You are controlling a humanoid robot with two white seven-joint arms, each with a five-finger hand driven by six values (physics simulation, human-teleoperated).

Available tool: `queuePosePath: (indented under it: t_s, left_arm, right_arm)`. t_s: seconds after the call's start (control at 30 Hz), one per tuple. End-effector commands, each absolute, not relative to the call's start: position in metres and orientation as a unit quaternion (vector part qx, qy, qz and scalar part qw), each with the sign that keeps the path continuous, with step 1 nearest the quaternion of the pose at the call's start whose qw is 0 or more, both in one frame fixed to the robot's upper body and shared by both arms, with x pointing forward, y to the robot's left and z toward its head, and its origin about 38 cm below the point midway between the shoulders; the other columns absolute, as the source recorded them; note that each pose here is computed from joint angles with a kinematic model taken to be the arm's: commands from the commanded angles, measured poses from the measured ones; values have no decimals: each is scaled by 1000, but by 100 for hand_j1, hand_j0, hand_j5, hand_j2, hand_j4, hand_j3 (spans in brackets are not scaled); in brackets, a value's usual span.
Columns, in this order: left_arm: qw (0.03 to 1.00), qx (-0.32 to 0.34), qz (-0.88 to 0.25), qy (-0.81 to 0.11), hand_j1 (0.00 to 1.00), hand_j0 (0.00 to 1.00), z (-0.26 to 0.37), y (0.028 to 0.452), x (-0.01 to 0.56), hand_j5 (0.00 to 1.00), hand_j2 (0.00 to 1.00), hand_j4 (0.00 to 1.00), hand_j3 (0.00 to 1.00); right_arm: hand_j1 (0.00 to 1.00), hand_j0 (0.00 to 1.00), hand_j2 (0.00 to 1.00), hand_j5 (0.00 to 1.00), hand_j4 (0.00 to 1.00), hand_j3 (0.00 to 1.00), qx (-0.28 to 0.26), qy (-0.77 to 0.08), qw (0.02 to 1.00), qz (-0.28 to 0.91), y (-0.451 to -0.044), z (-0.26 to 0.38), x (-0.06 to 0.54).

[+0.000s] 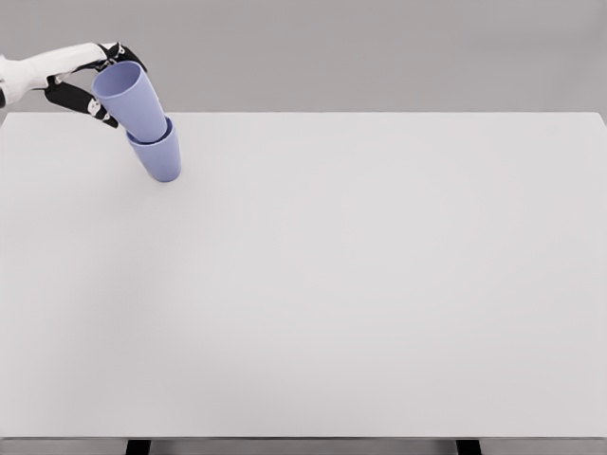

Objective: Place the right cup on the left cup with left arm

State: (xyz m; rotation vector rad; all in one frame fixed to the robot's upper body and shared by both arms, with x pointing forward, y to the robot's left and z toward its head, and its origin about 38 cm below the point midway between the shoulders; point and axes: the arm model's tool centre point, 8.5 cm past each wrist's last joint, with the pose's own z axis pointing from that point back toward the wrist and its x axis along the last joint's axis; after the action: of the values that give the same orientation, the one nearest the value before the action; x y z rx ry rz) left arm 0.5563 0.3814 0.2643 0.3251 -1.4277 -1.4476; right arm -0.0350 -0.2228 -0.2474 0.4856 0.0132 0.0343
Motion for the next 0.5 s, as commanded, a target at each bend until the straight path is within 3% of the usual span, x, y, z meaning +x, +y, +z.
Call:
queuePosePath:
  t_s: [0.0, 0.47]
  left_arm:
    - [516, 135, -598, -598, 49, 49, 266, 382, 557, 49, 49, 49, 49]
    - [514, 132, -601, -598, 49, 49, 263, 378, 557, 49, 49, 49, 49]
  right_arm:
    - [100, 100, 100, 100, 100, 100, 241, 7, 970, 18, -223, -247, -35]
    - [100, 100, 100, 100, 100, 100, 241, 6, 970, 18, -223, -247, -35]
